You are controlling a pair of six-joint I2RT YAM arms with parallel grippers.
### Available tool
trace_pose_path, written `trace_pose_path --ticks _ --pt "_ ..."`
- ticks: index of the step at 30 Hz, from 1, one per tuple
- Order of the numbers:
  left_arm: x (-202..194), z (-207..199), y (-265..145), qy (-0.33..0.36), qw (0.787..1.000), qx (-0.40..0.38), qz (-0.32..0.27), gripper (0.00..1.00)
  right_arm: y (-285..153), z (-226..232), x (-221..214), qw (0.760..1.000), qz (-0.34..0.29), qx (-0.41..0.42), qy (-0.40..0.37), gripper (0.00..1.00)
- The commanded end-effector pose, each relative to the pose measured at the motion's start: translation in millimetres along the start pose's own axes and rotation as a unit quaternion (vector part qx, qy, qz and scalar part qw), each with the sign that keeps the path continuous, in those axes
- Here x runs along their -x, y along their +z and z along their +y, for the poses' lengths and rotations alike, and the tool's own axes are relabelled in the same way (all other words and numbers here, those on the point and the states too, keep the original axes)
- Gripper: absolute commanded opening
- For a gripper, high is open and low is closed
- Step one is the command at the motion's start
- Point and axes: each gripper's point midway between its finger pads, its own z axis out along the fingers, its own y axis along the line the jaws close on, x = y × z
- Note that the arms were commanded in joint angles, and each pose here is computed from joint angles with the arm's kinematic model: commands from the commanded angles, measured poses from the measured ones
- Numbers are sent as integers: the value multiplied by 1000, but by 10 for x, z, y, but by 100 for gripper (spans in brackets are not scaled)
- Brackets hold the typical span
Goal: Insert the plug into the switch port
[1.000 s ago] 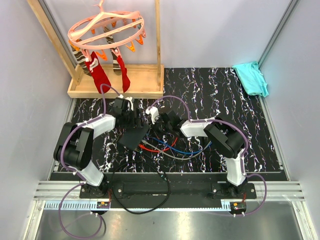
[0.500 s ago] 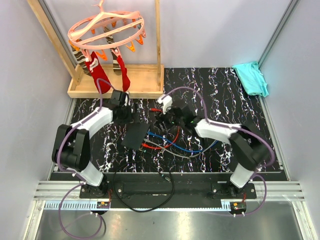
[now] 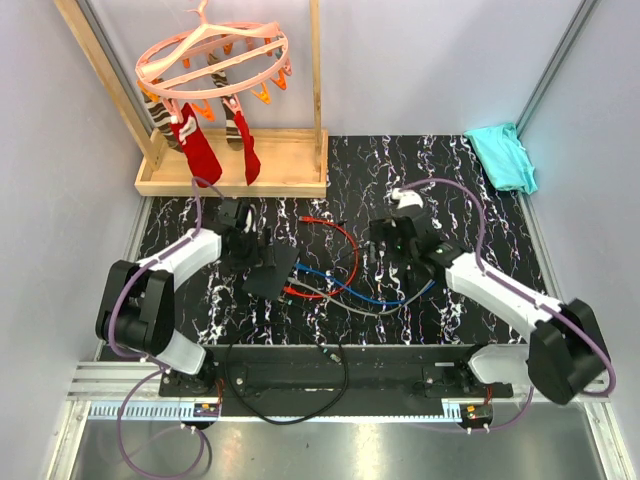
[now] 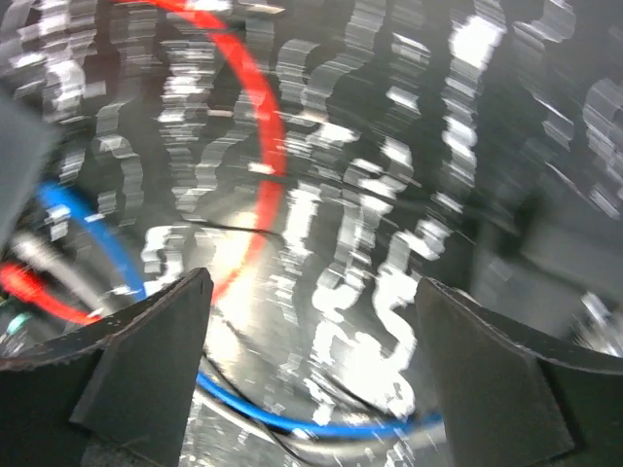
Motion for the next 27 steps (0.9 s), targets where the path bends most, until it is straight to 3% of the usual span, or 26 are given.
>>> trace_pose_path --ticks 1,9,16,21,27 --pt "-207 -94 109 -34 998 -31 43 99 -211 -543 -170 990 11 -102 96 95" --pt "-409 -485 143 -77 988 -114 74 98 -190 -847 -316 978 32 -117 168 96" --pt "-514 -1256 52 -76 972 -201 94 97 -108 -974 -105 977 25 -130 168 97" --pt "-391 -1375 -135 -83 970 -221 56 97 -80 -1084 -267 973 45 -143 176 97" --pt "-165 -1080 -369 -27 987 -153 -30 98 -140 -1028 -549 972 78 -126 182 97"
